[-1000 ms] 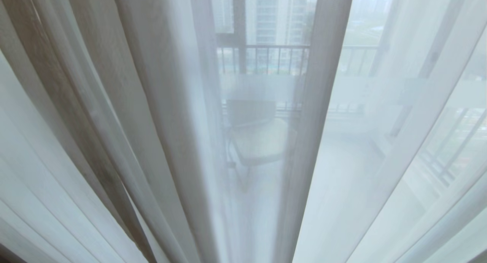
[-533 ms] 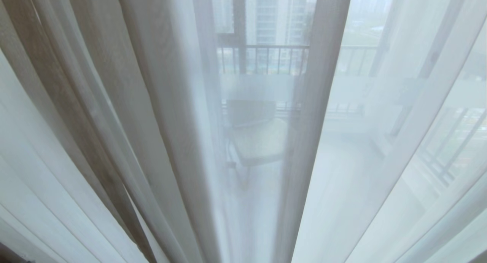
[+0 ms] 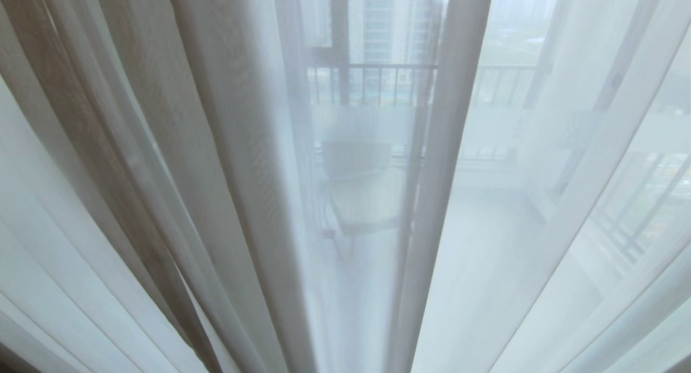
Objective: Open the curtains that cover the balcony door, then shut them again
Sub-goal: Close the outer curtains on both sides
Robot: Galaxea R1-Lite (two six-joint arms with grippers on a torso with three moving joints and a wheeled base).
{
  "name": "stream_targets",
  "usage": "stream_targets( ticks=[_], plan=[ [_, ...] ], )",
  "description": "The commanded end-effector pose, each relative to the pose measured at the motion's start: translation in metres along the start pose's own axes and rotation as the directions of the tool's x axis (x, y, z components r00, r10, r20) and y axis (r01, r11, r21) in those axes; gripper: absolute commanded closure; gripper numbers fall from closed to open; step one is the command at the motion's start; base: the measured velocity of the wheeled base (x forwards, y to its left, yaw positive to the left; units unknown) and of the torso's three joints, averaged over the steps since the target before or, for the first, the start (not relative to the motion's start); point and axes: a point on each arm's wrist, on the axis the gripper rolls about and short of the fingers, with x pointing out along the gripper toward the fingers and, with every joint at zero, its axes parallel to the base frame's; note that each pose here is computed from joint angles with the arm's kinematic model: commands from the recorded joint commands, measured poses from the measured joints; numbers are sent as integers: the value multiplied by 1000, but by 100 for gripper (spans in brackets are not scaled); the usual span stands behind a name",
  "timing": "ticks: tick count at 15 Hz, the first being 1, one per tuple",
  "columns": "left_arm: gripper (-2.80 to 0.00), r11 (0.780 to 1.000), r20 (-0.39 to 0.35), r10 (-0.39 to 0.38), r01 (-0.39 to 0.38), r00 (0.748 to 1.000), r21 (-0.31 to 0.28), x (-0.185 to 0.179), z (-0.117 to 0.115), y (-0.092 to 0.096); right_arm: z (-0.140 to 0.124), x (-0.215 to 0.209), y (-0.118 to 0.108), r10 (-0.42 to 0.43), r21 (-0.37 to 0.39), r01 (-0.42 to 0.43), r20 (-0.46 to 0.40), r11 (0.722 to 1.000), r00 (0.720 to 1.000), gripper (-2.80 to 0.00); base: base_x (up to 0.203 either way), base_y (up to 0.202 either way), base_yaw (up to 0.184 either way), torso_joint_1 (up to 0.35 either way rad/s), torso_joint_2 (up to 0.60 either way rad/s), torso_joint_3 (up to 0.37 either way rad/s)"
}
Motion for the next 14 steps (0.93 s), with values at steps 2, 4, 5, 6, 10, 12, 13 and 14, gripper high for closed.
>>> stream_targets(
  ticks=[2,4,5,6,10,12,13,14],
  plan=[
    [0,1000,102,-6,8,995,-20,-13,-8,0,0,0,0,0,0,0,1,1000,1000,0,0,0,0,0,0,0],
    [0,997,181,69,-61,981,-53,-21,-14,1,0,0,0,0,0,0,1,1000,1000,0,0,0,0,0,0,0],
    [0,993,183,118,-111,976,-48,-21,-17,3,0,0,0,0,1,0,1,1000,1000,0,0,0,0,0,0,0],
    [0,993,171,118,-116,978,-18,-20,-20,3,0,0,0,0,1,0,1,1000,1000,0,0,0,0,0,0,0],
    [0,993,167,105,-113,980,43,-19,-21,3,0,0,0,0,1,0,1,1000,1000,0,0,0,0,0,0,0],
    [0,992,164,94,-106,982,69,-19,-21,2,0,0,0,0,1,0,1,1000,1000,0,0,0,0,0,0,0],
    [0,991,164,94,-107,982,75,-19,-21,2,0,0,0,0,1,0,1,1000,1000,0,0,0,0,0,0,0],
    [0,992,164,92,-106,982,75,-19,-21,2,0,0,0,0,1,0,1,1000,1000,0,0,0,0,0,0,0]
  ],
)
